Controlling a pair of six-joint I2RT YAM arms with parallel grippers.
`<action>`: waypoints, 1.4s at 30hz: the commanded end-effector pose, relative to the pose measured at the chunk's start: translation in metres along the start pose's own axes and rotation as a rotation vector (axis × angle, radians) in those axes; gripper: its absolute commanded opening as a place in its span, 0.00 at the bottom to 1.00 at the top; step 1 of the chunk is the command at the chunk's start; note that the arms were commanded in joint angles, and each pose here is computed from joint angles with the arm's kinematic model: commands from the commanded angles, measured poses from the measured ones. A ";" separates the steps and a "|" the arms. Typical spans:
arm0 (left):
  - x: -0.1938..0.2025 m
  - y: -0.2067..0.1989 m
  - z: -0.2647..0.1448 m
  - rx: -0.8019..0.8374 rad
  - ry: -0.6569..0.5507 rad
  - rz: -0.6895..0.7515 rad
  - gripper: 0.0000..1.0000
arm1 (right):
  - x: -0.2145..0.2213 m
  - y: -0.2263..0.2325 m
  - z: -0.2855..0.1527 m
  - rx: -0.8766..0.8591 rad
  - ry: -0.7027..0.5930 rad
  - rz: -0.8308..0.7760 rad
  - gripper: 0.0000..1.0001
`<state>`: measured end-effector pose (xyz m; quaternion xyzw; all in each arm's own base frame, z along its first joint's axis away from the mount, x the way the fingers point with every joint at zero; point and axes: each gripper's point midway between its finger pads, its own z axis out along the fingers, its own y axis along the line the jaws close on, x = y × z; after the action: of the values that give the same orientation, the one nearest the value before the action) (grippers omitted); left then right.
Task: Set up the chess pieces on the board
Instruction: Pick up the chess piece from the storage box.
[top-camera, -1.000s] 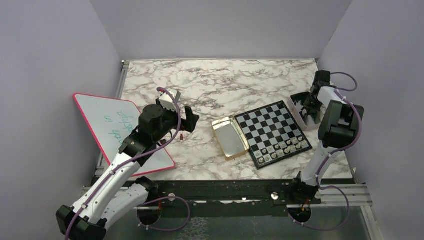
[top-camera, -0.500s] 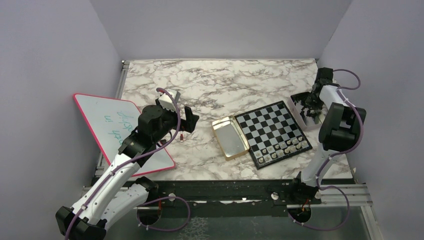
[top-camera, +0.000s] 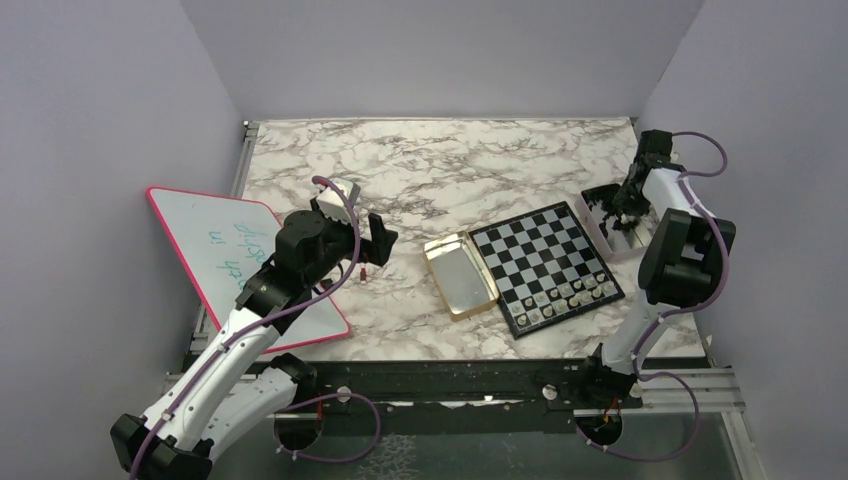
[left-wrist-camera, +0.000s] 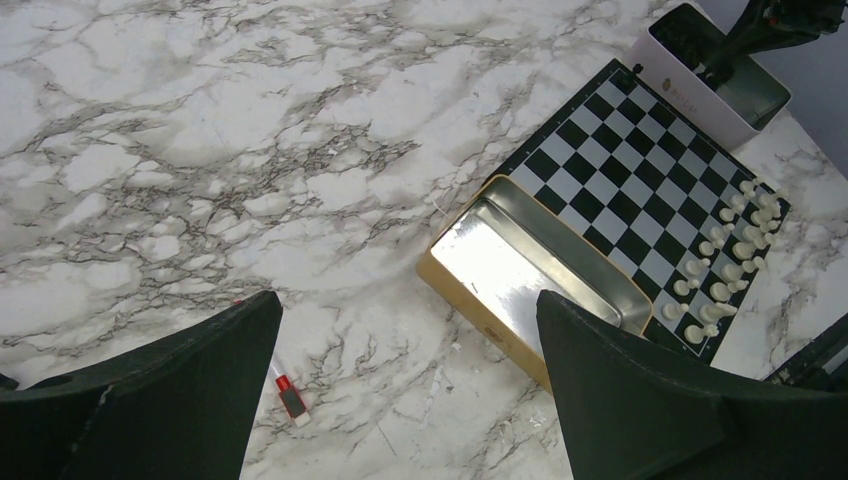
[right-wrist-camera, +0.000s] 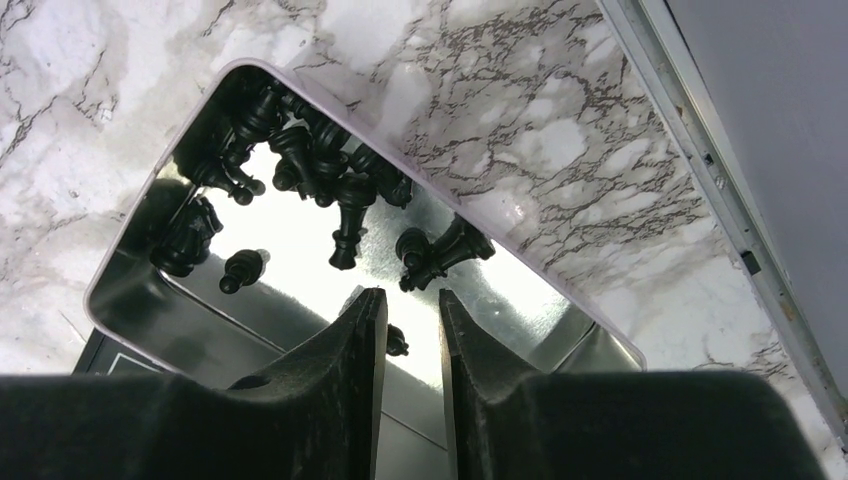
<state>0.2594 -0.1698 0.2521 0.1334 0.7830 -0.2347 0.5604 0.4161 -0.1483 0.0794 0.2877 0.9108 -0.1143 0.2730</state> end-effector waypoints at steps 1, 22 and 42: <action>-0.002 0.001 -0.003 -0.009 -0.014 0.009 0.99 | -0.003 -0.005 0.012 -0.007 -0.002 0.008 0.31; -0.004 0.001 -0.004 -0.011 -0.022 0.016 0.99 | 0.006 0.005 0.036 -0.050 0.060 -0.015 0.32; -0.004 -0.001 -0.005 -0.004 -0.024 0.015 0.99 | 0.005 0.000 0.040 -0.023 0.059 -0.041 0.23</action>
<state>0.2565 -0.1703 0.2530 0.1361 0.7821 -0.2364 0.5604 0.4238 -0.1531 0.0376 0.2740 0.9268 -0.0914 0.2400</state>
